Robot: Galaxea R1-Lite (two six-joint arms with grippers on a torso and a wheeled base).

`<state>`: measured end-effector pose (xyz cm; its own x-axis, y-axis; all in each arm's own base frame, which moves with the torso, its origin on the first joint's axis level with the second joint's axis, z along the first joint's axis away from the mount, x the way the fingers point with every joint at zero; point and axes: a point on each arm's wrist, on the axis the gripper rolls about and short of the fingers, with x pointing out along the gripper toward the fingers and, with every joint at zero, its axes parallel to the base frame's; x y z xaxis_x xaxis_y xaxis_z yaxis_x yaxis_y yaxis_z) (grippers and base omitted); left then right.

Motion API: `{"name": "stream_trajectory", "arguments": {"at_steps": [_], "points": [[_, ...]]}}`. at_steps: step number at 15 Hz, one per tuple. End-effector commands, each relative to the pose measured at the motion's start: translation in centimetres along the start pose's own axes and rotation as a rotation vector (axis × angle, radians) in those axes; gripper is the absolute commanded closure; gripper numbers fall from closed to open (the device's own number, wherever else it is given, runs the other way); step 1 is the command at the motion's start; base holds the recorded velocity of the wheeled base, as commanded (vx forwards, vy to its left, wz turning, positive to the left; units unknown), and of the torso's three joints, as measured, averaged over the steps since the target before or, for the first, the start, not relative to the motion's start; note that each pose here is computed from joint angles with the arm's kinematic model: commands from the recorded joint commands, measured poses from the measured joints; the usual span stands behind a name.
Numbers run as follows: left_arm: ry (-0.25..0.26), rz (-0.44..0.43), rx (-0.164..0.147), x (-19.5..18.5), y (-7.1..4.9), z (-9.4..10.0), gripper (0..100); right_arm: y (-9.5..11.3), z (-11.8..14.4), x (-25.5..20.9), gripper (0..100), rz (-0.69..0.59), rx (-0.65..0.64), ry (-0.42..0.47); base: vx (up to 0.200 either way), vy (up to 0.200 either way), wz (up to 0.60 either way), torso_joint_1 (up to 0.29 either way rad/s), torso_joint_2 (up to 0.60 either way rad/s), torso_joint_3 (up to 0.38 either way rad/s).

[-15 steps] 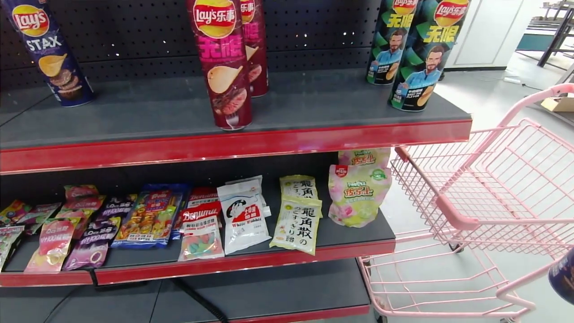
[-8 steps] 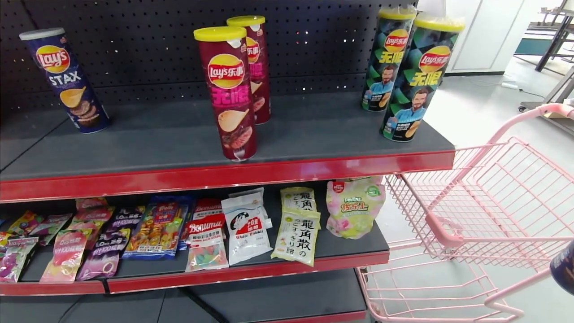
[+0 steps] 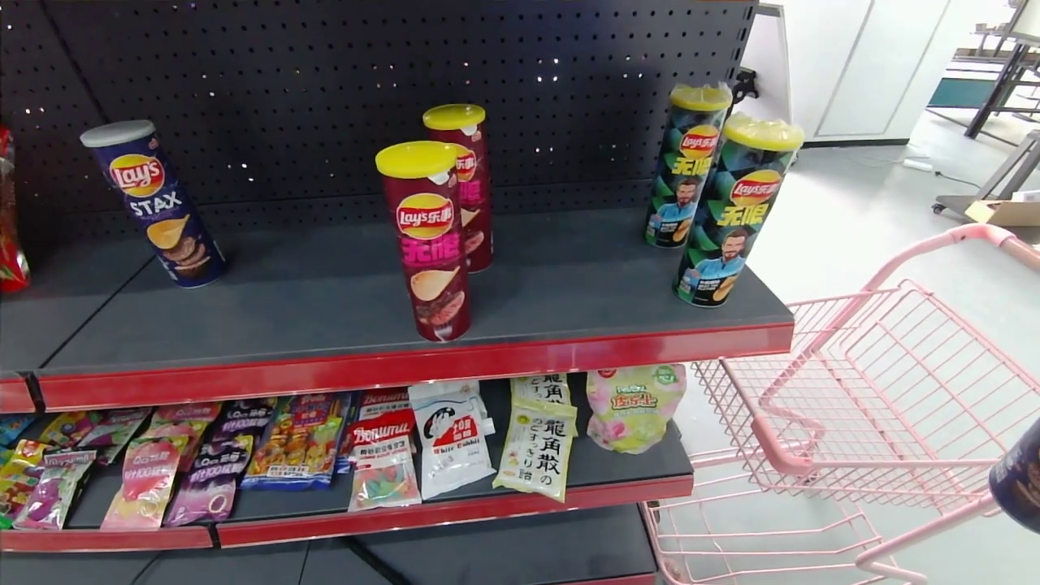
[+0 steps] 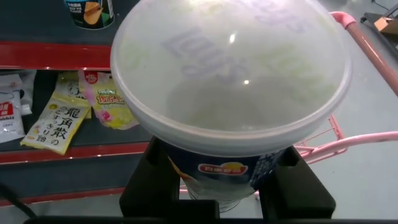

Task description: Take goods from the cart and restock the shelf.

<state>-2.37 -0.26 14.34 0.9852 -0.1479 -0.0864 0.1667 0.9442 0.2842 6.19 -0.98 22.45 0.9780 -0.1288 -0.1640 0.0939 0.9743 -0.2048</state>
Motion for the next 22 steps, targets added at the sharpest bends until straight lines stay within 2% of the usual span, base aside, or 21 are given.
{"name": "stream_trajectory", "arguments": {"at_steps": [1, 16, 19, 22], "points": [[0.001, -0.004, -0.002, 0.0, 0.0, 0.0, 0, 0.1, -0.2, 0.1, 100, 0.006, -0.001, 0.007, 0.000, 0.200, 0.00, 0.173, -0.42, -0.256], [0.011, -0.007, -0.003, 0.1, 0.0, -0.2, 0, 0.3, -0.9, -0.6, 100, 0.008, -0.009, -0.003, 0.000, 0.200, 0.00, 0.011, -0.02, -0.012], [0.011, -0.007, -0.003, 0.1, 0.0, -0.2, 0, 0.5, -0.8, -1.0, 100, 0.058, -0.015, -0.032, 0.000, 0.200, 0.00, 0.005, 0.00, -0.001], [0.005, -0.005, -0.002, 0.1, 0.0, -0.1, 0, 0.9, -0.4, -1.6, 100, 0.176, -0.024, -0.092, 0.000, 0.200, 0.00, -0.004, 0.00, 0.004]]}}
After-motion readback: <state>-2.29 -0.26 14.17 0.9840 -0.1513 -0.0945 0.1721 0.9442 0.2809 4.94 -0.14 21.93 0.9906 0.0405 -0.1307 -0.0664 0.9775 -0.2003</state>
